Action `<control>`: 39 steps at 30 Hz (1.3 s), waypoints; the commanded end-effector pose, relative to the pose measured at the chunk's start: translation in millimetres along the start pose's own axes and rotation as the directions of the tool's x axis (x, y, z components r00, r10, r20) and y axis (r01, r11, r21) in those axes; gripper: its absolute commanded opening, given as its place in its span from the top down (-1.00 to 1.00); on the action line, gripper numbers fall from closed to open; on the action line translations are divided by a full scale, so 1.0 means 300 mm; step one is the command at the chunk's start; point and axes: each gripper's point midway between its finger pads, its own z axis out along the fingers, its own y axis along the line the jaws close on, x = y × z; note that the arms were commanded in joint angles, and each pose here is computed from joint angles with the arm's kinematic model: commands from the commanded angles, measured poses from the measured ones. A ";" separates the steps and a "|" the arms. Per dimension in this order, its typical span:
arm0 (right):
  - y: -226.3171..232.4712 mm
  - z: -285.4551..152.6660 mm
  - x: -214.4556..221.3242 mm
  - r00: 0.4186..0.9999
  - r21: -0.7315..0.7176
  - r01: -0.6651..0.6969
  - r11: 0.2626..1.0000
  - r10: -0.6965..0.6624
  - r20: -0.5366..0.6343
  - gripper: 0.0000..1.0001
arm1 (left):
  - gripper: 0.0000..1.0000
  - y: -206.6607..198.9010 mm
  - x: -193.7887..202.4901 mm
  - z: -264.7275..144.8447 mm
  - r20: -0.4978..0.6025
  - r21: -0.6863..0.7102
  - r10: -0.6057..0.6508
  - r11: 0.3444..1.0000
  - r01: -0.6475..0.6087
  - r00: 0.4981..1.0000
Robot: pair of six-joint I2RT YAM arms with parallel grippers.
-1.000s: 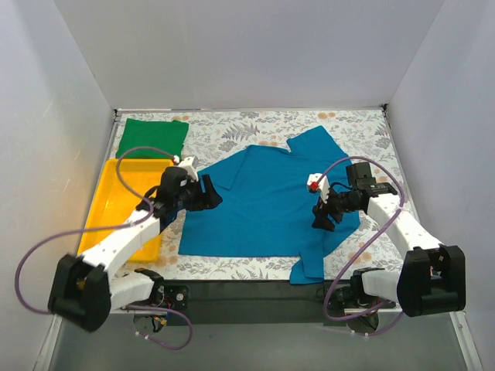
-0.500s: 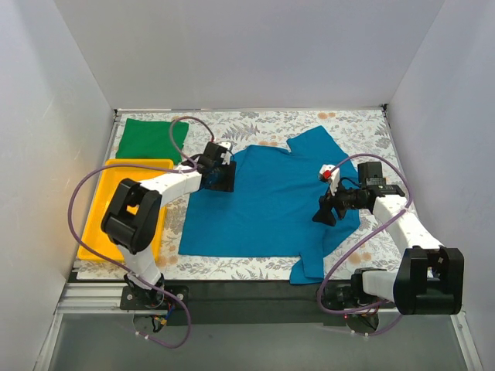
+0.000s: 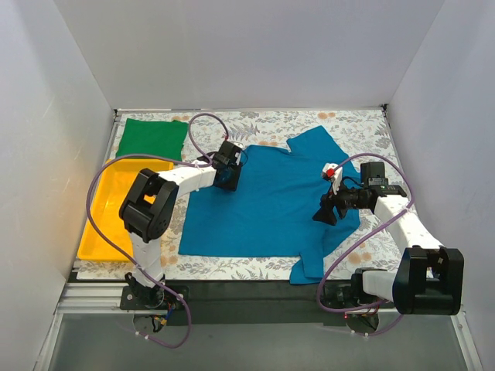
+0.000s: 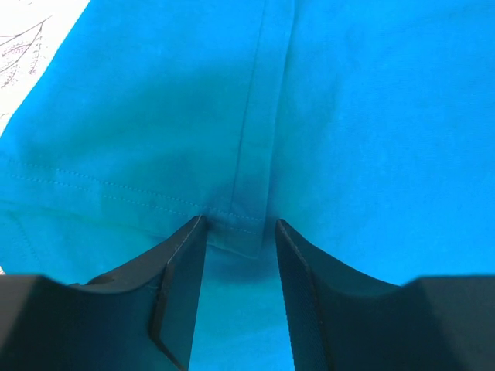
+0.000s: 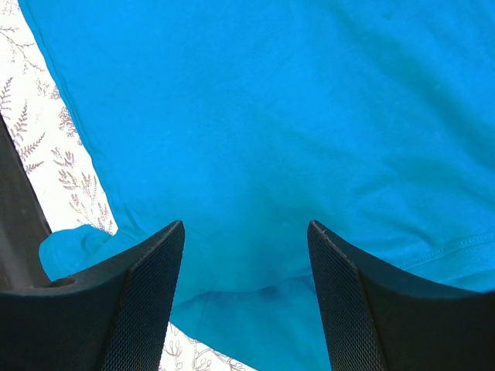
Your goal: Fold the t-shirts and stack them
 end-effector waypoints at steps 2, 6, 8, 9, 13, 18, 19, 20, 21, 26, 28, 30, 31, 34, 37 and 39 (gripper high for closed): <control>0.005 -0.003 -0.025 0.999 -0.014 0.003 1.000 -0.002 0.034 -0.43 | 0.28 0.022 -0.038 -0.027 0.029 -0.061 0.035 0.998 -0.033 0.999; 0.006 -0.001 -0.020 0.999 -0.016 -0.005 1.000 0.005 0.032 -0.43 | 0.45 0.016 -0.057 -0.037 0.046 -0.063 0.042 0.997 -0.039 0.998; 0.005 0.000 -0.020 0.999 -0.019 -0.009 1.000 0.009 0.032 -0.43 | 0.60 0.014 -0.073 -0.045 0.057 -0.061 0.043 0.997 -0.040 0.997; 0.006 0.001 -0.019 0.999 -0.021 -0.009 1.000 0.009 0.031 -0.43 | 0.67 0.014 -0.077 -0.047 0.061 -0.064 0.046 0.997 -0.042 0.997; 0.004 0.002 -0.018 0.999 -0.021 -0.013 1.000 0.014 0.029 -0.43 | 1.00 0.027 -0.092 -0.053 0.072 -0.083 0.058 0.995 -0.052 0.996; 0.006 0.001 -0.019 0.999 -0.022 -0.012 1.000 0.013 0.030 -0.43 | 1.00 0.082 -0.188 -0.070 0.136 -0.157 0.079 0.986 -0.057 0.988; 0.006 0.000 -0.020 0.999 -0.021 -0.011 1.000 0.012 0.031 -0.43 | 1.00 0.105 -0.209 -0.072 0.146 -0.184 0.079 0.982 -0.052 0.986; 0.006 0.001 -0.019 0.999 -0.021 -0.014 1.000 0.014 0.029 -0.43 | 1.00 0.141 -0.235 -0.070 0.155 -0.211 0.071 0.977 -0.037 0.985; 0.004 -0.001 -0.021 0.999 -0.018 -0.011 1.000 0.012 0.032 -0.43 | 1.00 0.157 -0.277 -0.063 0.170 -0.231 0.076 0.972 -0.035 0.983; 0.013 -0.003 -0.025 0.999 -0.023 -0.007 1.000 0.008 0.038 -0.43 | 0.97 0.352 -0.434 -0.030 0.241 -0.396 0.018 0.915 0.081 0.970; 0.017 -0.004 -0.026 0.999 -0.026 -0.005 1.000 0.006 0.042 -0.43 | 0.07 0.369 -0.523 -0.018 0.287 -0.408 -0.002 0.905 0.124 0.958; -0.002 -0.023 -0.021 0.998 -0.001 -0.020 1.000 0.020 0.054 -0.43 | -0.12 0.364 -0.549 -0.011 0.288 -0.405 -0.012 0.904 0.134 0.958; -0.002 -0.026 -0.023 0.998 0.003 -0.017 1.000 0.016 0.057 -0.43 | -0.15 0.371 -0.571 -0.031 0.310 -0.412 -0.025 0.897 0.158 0.950; -0.006 -0.030 -0.021 0.998 0.009 -0.019 1.000 0.018 0.058 -0.43 | -0.25 0.438 -0.589 -0.109 0.382 -0.447 -0.074 0.858 0.254 0.921; -0.006 -0.028 -0.016 0.998 0.006 -0.020 1.000 0.020 0.054 -0.43 | -0.20 0.408 -0.646 -0.213 0.464 -0.310 -0.104 0.911 0.271 0.880; -0.005 -0.027 -0.018 0.998 0.000 -0.020 1.000 0.020 0.055 -0.43 | -0.20 0.353 -0.631 -0.257 0.454 -0.214 -0.098 0.953 0.215 0.886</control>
